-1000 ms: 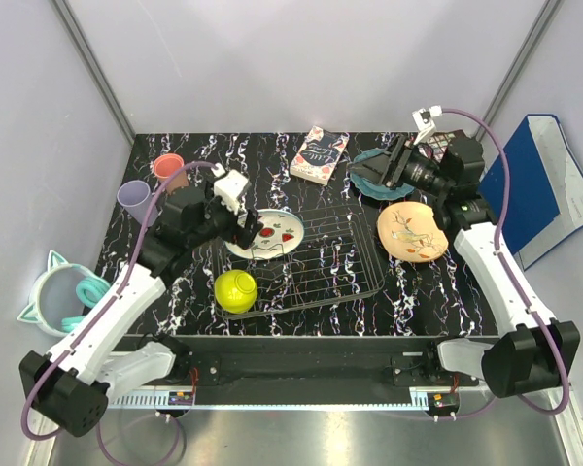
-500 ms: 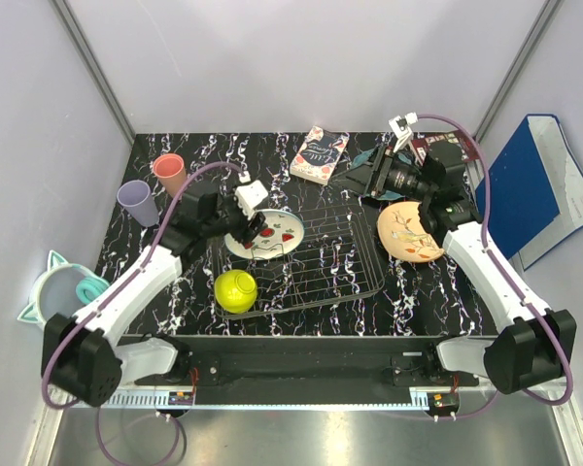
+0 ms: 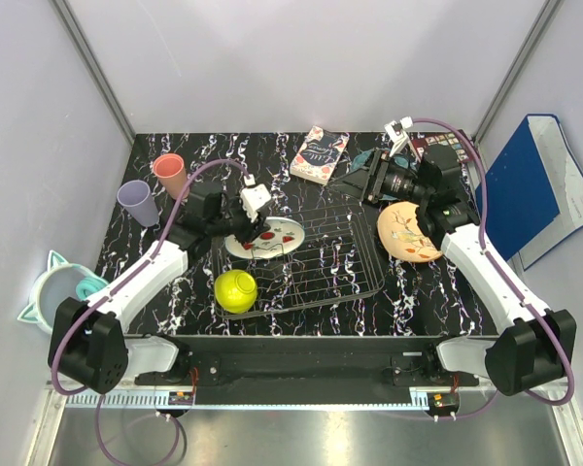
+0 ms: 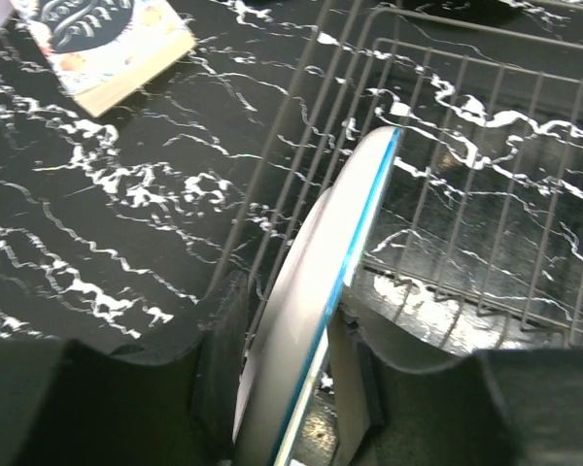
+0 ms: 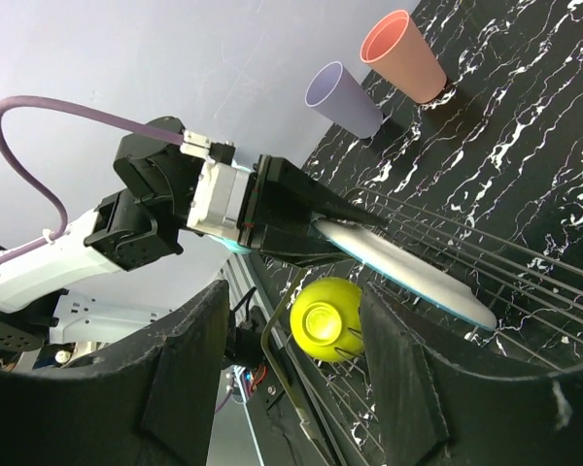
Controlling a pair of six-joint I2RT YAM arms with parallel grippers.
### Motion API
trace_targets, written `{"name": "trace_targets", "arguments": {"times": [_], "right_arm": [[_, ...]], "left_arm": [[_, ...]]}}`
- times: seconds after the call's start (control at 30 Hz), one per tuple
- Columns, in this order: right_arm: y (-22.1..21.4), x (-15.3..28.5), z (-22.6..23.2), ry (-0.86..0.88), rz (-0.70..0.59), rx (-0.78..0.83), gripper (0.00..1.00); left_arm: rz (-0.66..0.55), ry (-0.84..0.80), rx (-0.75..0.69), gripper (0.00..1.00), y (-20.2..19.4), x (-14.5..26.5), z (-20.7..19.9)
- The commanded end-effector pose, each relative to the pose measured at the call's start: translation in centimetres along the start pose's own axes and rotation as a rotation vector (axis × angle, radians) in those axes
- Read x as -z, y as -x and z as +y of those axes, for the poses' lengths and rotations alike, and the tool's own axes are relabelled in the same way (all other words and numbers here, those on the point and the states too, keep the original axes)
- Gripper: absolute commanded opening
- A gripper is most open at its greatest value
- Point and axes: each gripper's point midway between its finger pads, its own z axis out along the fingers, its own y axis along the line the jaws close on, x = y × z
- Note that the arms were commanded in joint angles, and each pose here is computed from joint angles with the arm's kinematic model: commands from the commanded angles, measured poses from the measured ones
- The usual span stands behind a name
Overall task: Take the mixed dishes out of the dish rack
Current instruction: Pick up the plate from the dish rack.
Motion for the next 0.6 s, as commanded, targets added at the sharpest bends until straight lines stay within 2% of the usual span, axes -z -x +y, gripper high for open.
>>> {"name": "trace_targets", "arguments": {"times": [0.0, 0.07, 0.13, 0.17, 0.57], "right_arm": [[0.3, -0.1, 0.7, 0.011, -0.015, 0.035, 0.64], [0.2, -0.1, 0.5, 0.005, -0.015, 0.031, 0.64], [0.2, -0.1, 0.4, 0.003, -0.015, 0.029, 0.64], [0.1, -0.1, 0.3, 0.000, -0.014, 0.027, 0.64], [0.2, -0.7, -0.1, -0.003, -0.011, 0.023, 0.64]], "left_arm": [[-0.032, -0.061, -0.020, 0.35, 0.1, -0.3, -1.2], [-0.027, -0.057, -0.026, 0.23, 0.1, -0.2, -1.1], [-0.032, -0.040, -0.040, 0.02, 0.6, 0.1, -0.7], [-0.033, -0.012, -0.046, 0.00, 1.0, 0.3, -0.2], [-0.062, 0.114, -0.140, 0.00, 4.5, 2.7, 2.2]]}}
